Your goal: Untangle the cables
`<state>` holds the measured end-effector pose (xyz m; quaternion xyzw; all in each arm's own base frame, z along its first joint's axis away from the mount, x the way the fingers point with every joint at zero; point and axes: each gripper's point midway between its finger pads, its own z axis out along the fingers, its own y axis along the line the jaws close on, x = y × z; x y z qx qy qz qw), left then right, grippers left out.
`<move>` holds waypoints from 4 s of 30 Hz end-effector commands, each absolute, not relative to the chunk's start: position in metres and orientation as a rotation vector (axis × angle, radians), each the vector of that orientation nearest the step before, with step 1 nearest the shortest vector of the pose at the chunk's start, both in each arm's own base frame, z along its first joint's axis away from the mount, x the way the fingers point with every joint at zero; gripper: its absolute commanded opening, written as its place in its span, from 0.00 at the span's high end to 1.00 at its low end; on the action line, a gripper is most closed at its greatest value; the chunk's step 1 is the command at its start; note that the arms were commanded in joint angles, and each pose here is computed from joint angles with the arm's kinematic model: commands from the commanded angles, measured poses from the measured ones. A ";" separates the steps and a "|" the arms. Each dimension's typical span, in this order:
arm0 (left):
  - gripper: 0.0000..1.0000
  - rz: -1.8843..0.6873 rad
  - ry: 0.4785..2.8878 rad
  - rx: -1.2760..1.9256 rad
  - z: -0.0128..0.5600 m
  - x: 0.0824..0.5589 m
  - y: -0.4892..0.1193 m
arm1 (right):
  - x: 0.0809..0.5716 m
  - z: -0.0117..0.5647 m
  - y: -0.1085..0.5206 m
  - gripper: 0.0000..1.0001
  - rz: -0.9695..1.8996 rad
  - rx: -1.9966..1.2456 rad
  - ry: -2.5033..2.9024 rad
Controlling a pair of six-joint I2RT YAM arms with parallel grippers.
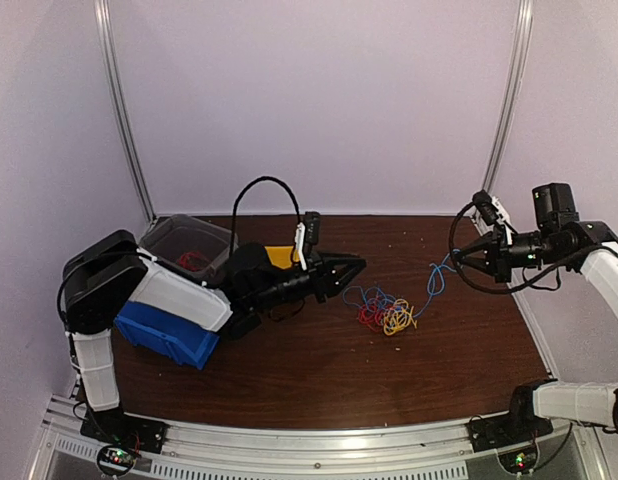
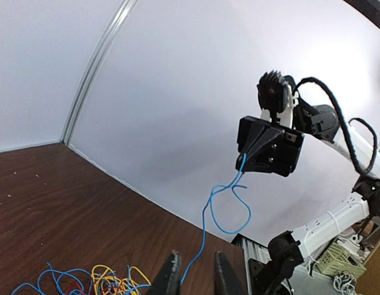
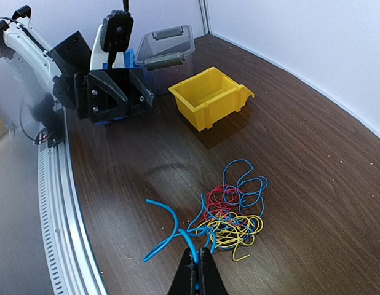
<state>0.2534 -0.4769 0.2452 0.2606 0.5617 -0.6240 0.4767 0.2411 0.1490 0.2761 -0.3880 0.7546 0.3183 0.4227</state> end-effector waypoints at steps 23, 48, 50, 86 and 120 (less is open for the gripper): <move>0.35 -1.604 2.069 0.445 0.155 0.253 -0.533 | 0.226 0.290 0.154 1.00 0.784 -1.030 1.807; 0.45 -2.016 1.932 0.700 0.142 0.240 -0.537 | 0.214 0.297 0.162 1.00 0.837 -1.070 1.772; 0.45 -2.052 1.895 0.727 0.149 0.235 -0.537 | 0.216 0.295 0.161 1.00 0.830 -1.067 1.782; 1.00 -0.874 1.850 0.633 0.317 0.330 -0.402 | 0.258 0.183 0.110 1.00 0.497 -1.005 2.089; 1.00 -0.258 1.576 0.343 0.526 0.312 -0.206 | 0.275 0.196 0.134 0.56 0.713 -0.886 1.980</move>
